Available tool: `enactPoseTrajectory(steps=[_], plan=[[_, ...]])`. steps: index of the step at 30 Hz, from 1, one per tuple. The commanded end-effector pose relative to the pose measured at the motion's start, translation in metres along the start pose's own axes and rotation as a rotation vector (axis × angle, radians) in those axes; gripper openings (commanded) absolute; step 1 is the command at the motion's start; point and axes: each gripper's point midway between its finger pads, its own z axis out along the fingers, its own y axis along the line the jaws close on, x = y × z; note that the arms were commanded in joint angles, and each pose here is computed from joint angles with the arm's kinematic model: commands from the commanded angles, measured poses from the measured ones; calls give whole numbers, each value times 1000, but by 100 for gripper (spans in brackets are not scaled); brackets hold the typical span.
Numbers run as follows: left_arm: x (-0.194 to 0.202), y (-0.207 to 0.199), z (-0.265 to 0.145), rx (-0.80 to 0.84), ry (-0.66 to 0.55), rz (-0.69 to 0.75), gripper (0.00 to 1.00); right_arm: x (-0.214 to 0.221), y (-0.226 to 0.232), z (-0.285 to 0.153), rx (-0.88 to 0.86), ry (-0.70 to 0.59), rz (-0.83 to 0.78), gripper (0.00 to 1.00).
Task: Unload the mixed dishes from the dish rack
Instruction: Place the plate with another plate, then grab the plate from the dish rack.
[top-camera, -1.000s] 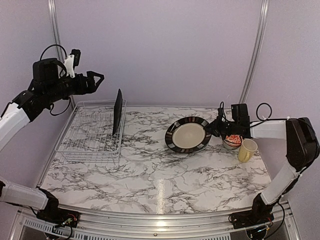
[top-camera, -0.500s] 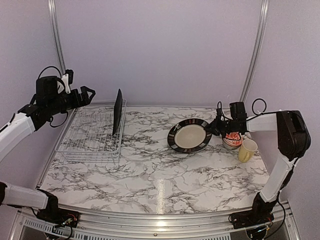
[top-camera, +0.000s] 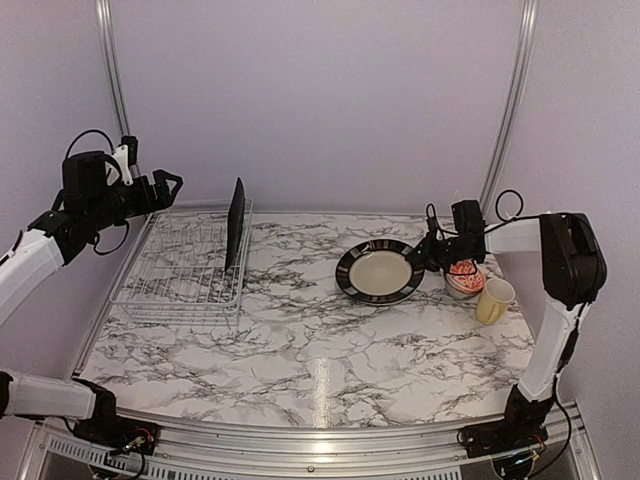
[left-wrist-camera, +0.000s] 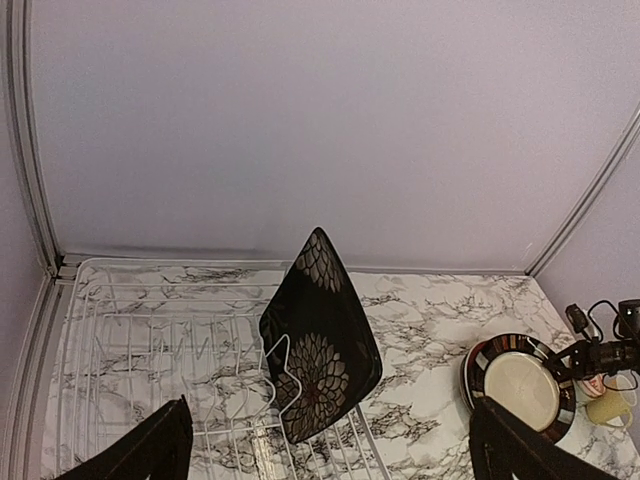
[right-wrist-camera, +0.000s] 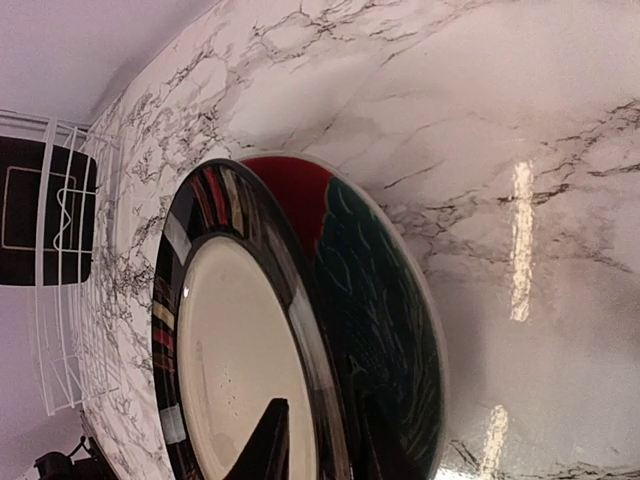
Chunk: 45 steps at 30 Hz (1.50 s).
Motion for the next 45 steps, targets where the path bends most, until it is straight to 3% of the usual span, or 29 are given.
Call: enactPoseTrajectory(steps=[1,14,22,28,37,40,45], plan=[[1,2,0,9,-8,4,99,-20,0,-2,36,-22,-77,21],[15,9,17,74,52,-90,99,-30,-12,-13,179,-51,-164,51],[30,12,31,105,111,-138,99,-39,7,-28,324,-76,-285,71],[39,13,39,118,153,-162,99,-27,50,-35,328,-89,-377,76],[51,2,47,198,211,-194,99,27,101,-29,298,-67,-507,80],[53,-1,49,219,229,-202,87,38,110,-29,273,-60,-524,81],[55,-7,49,245,244,-219,88,54,136,-22,167,-70,-517,81]])
